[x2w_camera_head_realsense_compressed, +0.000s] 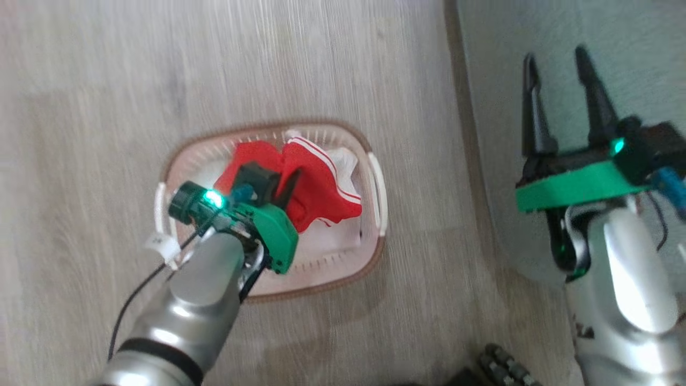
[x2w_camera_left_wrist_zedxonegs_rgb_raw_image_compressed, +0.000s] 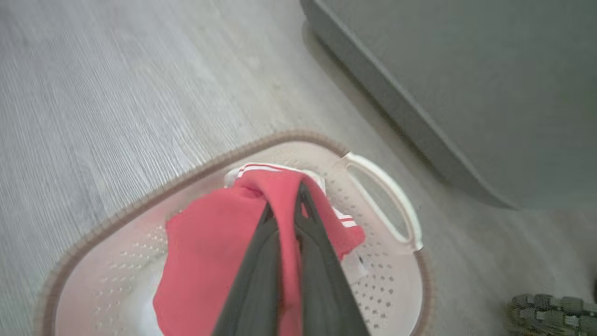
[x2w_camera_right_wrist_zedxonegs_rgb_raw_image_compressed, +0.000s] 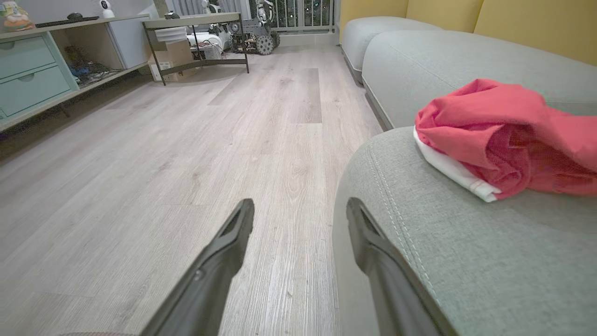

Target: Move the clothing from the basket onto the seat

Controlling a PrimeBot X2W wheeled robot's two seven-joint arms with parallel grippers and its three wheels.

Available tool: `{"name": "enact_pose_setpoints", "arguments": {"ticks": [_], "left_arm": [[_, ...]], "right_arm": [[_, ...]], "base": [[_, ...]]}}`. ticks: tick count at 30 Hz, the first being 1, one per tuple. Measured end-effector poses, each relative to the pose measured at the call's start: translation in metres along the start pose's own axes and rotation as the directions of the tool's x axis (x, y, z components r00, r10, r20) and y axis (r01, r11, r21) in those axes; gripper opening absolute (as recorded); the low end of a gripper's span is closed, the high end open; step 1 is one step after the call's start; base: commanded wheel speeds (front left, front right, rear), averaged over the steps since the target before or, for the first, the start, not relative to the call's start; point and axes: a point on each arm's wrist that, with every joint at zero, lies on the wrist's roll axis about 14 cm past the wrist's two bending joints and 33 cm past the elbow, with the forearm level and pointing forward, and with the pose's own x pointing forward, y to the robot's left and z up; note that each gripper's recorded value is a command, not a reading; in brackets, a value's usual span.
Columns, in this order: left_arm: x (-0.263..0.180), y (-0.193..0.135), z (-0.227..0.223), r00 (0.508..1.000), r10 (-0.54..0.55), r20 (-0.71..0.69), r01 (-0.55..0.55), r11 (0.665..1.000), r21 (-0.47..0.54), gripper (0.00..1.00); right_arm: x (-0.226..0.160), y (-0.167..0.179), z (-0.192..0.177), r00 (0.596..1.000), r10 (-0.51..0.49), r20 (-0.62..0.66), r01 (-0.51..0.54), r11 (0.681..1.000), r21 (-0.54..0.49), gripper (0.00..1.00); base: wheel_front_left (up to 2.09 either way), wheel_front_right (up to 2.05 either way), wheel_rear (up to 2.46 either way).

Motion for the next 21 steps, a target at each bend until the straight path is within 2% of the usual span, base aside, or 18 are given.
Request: {"name": "enact_pose_setpoints", "arguments": {"ticks": [4,8,17,21], "left_arm": [[-0.024,-0.009,0.046,0.991,0.015,0.130,-0.019,1.000,0.024,0.00],[-0.051,-0.014,0.095,0.963,0.036,0.269,-0.051,0.997,0.050,0.00],[-0.125,-0.035,0.182,0.858,0.050,0.511,-0.142,0.980,0.143,0.00],[-0.158,-0.046,0.217,0.795,0.046,0.605,-0.186,0.968,0.171,0.00]], "right_arm": [[-0.021,0.003,0.017,1.000,-0.004,0.012,0.004,1.000,0.010,1.00],[-0.042,0.006,0.034,0.999,-0.004,0.033,0.003,1.000,0.019,1.00],[-0.099,0.014,0.055,0.998,-0.001,0.061,-0.001,0.999,0.038,1.00],[-0.117,0.024,0.066,0.995,0.026,0.093,-0.030,0.999,0.036,1.00]], "base": [[0.00,0.00,0.00],[0.00,0.00,0.00],[0.00,0.00,0.00],[0.00,0.00,0.00]]}}
